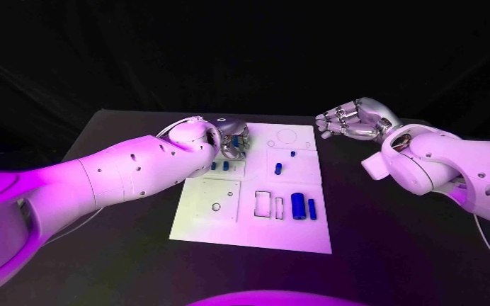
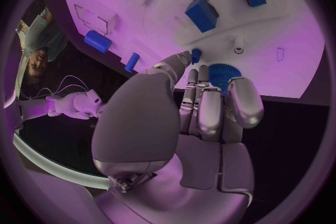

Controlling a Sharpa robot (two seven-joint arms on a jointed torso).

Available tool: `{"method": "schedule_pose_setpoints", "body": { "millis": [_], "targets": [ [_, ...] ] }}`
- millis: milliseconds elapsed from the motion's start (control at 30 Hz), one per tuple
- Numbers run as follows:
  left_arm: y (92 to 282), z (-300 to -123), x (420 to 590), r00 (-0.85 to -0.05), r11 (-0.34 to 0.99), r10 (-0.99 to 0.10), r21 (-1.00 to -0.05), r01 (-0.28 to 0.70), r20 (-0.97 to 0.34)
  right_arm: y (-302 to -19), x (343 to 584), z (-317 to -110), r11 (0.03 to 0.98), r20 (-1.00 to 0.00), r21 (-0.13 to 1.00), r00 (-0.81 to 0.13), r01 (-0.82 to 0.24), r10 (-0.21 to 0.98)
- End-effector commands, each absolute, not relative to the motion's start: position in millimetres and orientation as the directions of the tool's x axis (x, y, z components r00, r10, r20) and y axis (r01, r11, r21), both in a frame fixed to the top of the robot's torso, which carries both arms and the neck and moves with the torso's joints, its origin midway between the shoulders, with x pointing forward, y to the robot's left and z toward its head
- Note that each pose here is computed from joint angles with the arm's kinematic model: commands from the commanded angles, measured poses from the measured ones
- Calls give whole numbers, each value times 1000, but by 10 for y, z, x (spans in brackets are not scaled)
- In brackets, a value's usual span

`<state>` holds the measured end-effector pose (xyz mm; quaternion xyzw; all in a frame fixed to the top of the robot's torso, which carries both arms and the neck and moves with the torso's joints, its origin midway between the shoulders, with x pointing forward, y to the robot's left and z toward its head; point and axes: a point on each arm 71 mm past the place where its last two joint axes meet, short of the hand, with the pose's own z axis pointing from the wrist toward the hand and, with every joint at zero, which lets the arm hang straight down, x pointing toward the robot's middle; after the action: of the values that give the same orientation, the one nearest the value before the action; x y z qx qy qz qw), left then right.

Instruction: Assemble the parts on the task board

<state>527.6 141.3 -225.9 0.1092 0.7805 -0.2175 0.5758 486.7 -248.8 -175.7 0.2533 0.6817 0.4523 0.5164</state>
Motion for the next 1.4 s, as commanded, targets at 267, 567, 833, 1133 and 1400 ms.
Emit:
{"method": "schedule_pose_setpoints", "body": {
  "millis": [267, 567, 833, 1133, 1400],
  "targets": [
    [1405, -2295, 5290, -337, 878, -72, -220, 424, -939, -2471, 4863, -1751, 463, -480, 876, -342, -137, 808],
    [1378, -2334, 5282, -354, 875, -68, -226, 428, -933, -2464, 4864, -1752, 462, -480, 876, -344, -138, 807],
    [1366, -2357, 5273, -369, 872, -61, -229, 432, -928, -2464, 4864, -1752, 462, -480, 876, -345, -137, 807],
    [1373, -2383, 5271, -379, 875, -55, -227, 428, -924, -2463, 4863, -1752, 462, -479, 876, -345, -138, 807],
    [1409, -2396, 5287, -382, 880, -52, -223, 419, -923, -2465, 4862, -1751, 462, -480, 876, -344, -138, 807]
  ]
}}
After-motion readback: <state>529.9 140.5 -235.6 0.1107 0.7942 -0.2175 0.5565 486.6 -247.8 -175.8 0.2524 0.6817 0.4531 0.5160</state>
